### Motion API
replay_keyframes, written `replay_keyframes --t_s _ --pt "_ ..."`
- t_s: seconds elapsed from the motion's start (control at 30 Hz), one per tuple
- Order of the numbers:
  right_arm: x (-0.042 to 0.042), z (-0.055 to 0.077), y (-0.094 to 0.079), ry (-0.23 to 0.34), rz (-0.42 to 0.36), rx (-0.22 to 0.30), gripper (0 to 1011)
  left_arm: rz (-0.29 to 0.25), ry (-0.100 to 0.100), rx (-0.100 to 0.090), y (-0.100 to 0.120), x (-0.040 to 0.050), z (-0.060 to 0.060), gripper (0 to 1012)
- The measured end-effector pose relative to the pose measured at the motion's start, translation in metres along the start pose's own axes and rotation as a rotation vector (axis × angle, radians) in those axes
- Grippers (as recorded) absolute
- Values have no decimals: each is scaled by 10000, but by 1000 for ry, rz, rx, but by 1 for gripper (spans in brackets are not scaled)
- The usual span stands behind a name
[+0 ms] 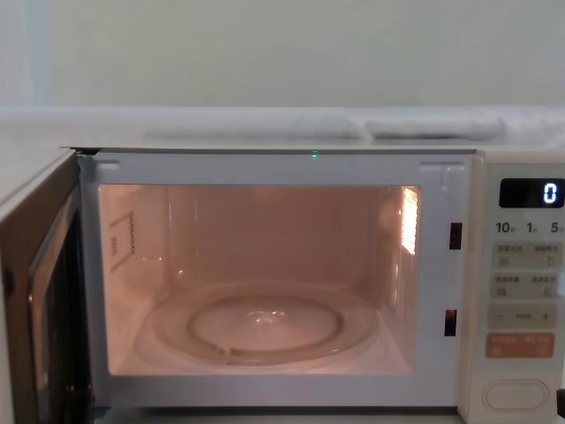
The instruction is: Press the button to open the microwave door with one hand; close the microwave door with the other hand.
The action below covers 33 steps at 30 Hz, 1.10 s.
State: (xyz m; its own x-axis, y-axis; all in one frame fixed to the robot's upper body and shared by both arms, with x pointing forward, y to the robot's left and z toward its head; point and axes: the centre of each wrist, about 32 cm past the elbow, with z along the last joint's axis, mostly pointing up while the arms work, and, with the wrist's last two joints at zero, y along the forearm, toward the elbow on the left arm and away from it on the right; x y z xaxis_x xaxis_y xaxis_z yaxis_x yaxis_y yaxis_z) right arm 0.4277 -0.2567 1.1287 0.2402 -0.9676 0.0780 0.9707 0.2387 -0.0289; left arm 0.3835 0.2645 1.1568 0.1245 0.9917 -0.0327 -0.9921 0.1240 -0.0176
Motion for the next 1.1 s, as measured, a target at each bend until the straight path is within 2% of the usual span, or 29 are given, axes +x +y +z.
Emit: replay_keyframes --t_s 0.1,0.6,0.73,0.9,1.1 --pt "0 0 0 0 0 0 1002 0 0 0 0 0 0 0" --pt "0 0 0 0 0 0 1002 0 -1 0 0 2 1 0" --pt "0 0 0 0 0 0 1002 -18 -10 -9 13 42 46 0" --pt "0 0 0 0 0 0 1002 -54 11 -19 44 138 138 0" --pt "0 0 0 0 0 0 1002 -111 56 -35 109 350 297 0"
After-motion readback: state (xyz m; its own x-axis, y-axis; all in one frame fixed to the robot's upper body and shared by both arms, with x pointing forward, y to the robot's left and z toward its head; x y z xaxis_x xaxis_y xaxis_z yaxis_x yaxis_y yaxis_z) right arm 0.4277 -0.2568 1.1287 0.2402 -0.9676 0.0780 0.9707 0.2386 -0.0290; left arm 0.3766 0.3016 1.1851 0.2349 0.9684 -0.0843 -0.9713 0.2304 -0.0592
